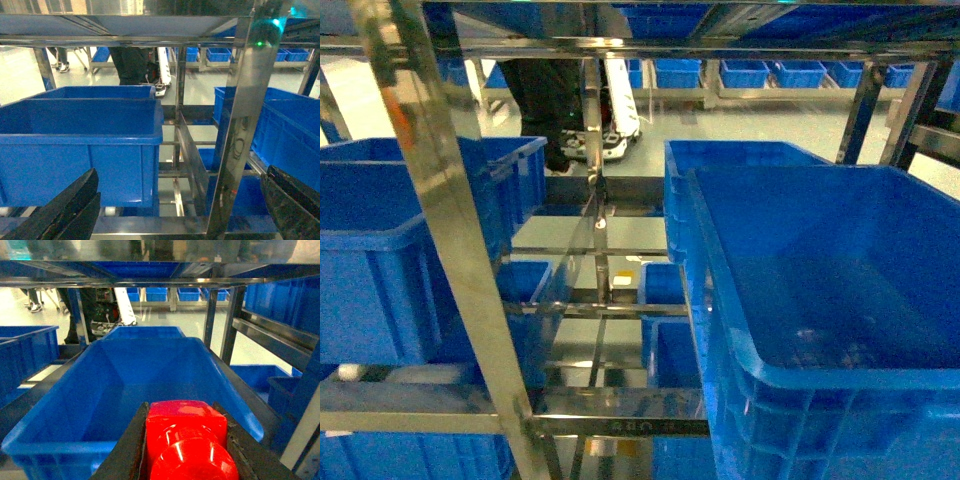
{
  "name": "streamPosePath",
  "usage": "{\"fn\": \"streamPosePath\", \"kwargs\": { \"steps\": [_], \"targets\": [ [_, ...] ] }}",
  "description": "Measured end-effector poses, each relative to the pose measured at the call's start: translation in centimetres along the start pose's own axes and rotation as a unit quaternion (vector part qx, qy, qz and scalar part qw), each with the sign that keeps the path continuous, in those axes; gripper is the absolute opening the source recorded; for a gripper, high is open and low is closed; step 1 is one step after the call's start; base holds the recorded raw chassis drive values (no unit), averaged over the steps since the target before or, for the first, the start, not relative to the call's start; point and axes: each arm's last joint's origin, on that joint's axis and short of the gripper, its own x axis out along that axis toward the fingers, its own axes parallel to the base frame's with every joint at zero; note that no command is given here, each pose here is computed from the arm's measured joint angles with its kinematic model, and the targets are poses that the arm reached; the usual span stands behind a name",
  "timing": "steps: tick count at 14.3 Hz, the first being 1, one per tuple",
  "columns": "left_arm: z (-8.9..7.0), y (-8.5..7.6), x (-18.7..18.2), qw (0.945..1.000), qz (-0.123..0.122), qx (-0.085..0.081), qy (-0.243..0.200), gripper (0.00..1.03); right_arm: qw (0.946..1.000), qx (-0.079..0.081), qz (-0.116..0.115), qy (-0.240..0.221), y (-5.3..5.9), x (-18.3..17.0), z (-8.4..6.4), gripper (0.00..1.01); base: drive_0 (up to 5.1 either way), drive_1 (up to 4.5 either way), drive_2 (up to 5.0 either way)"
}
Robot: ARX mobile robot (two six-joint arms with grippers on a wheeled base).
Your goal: Pick red block from blue box to shelf
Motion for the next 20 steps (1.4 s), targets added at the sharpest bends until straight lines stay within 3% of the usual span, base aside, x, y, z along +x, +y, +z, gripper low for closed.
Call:
{"fn": "streamPosePath", "kwargs": {
  "steps": [20],
  "targets": [
    [0.00, 0.00, 0.00, 1.0000, 0.001, 0.000, 0.000, 0.98, 1.0000, 0.000, 0.000, -0.001, 0.00, 0.00, 0.02, 0.27, 0.0, 0.00, 0.0]
  ]
}}
